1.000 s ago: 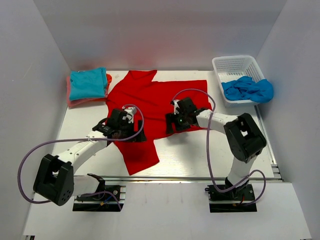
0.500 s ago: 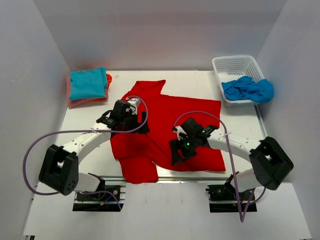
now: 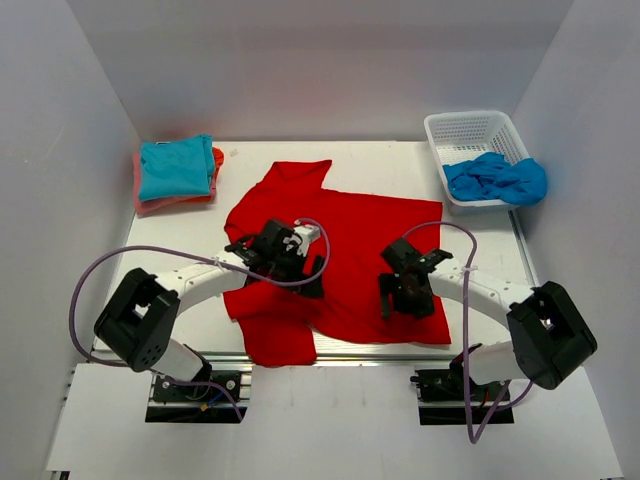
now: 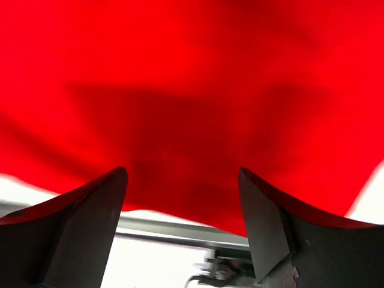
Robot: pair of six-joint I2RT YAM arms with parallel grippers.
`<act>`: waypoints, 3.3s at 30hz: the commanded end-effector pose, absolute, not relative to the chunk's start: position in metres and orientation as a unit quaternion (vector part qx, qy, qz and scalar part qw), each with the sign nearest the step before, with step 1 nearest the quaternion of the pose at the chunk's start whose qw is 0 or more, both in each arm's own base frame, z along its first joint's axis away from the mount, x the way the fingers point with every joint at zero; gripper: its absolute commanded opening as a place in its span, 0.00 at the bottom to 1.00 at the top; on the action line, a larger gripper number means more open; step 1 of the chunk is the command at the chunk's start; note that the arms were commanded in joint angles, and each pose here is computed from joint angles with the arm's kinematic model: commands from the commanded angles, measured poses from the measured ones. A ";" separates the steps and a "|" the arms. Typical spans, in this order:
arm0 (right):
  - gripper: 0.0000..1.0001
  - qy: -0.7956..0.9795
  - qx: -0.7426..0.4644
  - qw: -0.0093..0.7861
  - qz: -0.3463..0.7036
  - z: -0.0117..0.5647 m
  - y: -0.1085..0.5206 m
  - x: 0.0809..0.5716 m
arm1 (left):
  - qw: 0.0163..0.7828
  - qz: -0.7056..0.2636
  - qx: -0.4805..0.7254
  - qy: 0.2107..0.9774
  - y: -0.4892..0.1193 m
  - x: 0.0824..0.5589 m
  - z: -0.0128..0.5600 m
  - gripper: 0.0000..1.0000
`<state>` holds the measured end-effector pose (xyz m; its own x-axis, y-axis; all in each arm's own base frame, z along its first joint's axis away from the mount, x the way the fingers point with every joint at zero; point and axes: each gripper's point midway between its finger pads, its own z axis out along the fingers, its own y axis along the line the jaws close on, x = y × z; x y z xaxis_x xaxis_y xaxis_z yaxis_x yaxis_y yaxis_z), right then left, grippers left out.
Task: Fold and stack the t-shirts
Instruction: Flatten out the tshirt
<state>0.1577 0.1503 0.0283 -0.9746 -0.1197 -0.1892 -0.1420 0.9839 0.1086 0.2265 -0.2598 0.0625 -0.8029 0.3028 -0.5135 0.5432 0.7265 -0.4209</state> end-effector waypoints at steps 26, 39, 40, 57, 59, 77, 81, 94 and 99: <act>0.73 0.967 0.077 0.242 -0.034 0.067 0.105 0.291 | 0.224 -0.145 0.191 0.945 -0.223 0.256 0.015 1.00; 0.70 0.975 0.113 0.191 -0.012 0.049 0.072 0.203 | 0.209 -0.148 0.194 0.947 -0.234 0.265 0.002 1.00; 0.70 0.975 0.108 0.195 -0.005 0.047 0.075 0.205 | 0.209 -0.147 0.198 0.946 -0.234 0.265 0.002 1.00; 0.00 0.985 0.089 0.145 0.021 0.088 0.091 0.202 | 0.225 -0.131 0.193 0.946 -0.223 0.263 0.009 1.00; 0.00 0.986 0.094 0.125 0.058 0.118 0.096 0.177 | 0.229 -0.133 0.192 0.945 -0.223 0.264 0.012 1.00; 0.61 0.960 0.190 0.139 -0.154 0.111 0.016 0.249 | 0.232 -0.100 0.195 0.948 -0.213 0.269 0.011 1.00; 0.80 0.962 0.189 0.146 -0.135 0.112 0.014 0.234 | 0.241 -0.104 0.194 0.945 -0.216 0.272 0.017 1.00; 0.85 0.952 0.031 0.242 0.184 0.110 0.114 0.243 | 0.280 -0.152 0.213 0.924 -0.237 0.283 0.061 1.00; 0.88 0.946 0.052 0.285 0.143 0.106 0.111 0.309 | 0.312 -0.131 0.205 0.918 -0.230 0.294 0.083 1.00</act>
